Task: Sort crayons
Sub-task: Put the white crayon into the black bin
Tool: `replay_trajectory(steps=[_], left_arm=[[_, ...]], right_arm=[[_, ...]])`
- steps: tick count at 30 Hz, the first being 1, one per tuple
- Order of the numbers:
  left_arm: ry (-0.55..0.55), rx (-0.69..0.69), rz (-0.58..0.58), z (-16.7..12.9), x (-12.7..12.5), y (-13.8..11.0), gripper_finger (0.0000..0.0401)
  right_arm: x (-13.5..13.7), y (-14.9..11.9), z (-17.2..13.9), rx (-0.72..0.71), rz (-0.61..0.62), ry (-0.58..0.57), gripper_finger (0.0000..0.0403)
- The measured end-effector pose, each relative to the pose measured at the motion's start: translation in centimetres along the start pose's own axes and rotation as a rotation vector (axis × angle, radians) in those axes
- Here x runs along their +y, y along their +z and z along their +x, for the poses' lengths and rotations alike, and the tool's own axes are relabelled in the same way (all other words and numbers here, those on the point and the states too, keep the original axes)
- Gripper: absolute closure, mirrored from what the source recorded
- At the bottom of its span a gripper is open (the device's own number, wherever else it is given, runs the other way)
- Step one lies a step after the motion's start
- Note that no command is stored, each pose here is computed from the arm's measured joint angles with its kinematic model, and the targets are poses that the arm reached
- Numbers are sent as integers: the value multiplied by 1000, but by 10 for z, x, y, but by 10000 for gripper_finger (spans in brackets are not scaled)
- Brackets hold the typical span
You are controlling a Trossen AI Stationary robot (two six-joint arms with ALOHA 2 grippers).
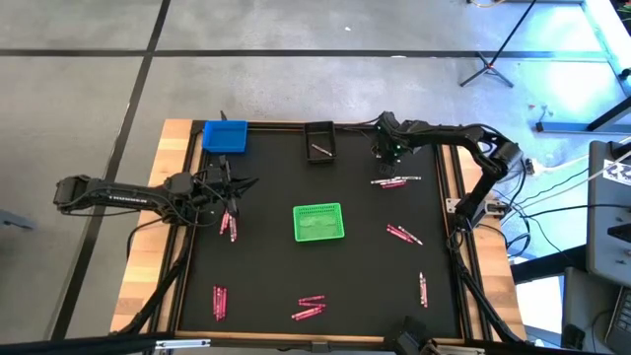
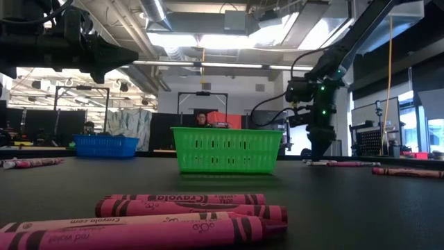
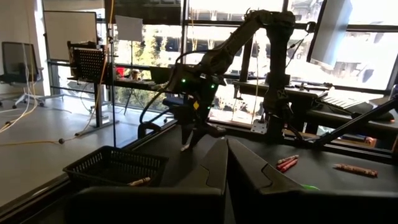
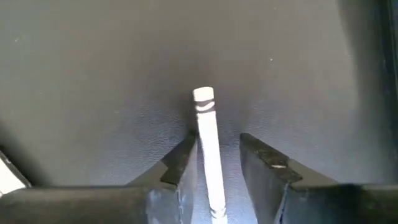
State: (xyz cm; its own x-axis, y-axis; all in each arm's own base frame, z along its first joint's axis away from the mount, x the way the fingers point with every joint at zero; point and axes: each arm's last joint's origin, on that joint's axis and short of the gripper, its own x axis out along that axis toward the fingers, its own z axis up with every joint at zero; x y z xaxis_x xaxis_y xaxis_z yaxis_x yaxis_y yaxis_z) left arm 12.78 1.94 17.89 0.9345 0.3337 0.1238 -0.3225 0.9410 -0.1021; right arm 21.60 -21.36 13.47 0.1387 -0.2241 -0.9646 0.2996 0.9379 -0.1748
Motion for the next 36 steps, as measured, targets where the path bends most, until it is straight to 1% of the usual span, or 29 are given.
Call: replay_trajectory(steps=[3,9,11,13,15,18,23,25,28,32,36], left_arm=[[0,0,0,0,0,0,401],[0,0,2,0,0,0,401],[0,0,4,0,0,0,401],[0,0,4,0,0,0,401],[0,0,4,0,0,0,401],[0,0,3,0,0,0,401],[-2,-8,-4,0,0,1,401],[-2,-9,-4,0,0,1,401],[-2,-23,-9,0,0,2,401],[-6,-58,-20,0,0,6,401],[-1,-63,-21,0,0,6,401]], right_arm=[[0,0,0,1,-12,4,306],[1,0,1,-1,-45,10,388],[0,2,-1,-3,-44,12,392],[-2,6,-6,-11,-43,17,384],[-5,14,-14,-46,-45,-4,382],[-8,29,-37,-156,-42,-33,394],[-1,52,-61,-330,-48,31,391],[2,64,-68,-433,-51,58,392],[7,77,-72,-572,-49,100,398],[12,97,-76,-745,-31,76,391],[19,113,-65,-838,-20,76,379]])
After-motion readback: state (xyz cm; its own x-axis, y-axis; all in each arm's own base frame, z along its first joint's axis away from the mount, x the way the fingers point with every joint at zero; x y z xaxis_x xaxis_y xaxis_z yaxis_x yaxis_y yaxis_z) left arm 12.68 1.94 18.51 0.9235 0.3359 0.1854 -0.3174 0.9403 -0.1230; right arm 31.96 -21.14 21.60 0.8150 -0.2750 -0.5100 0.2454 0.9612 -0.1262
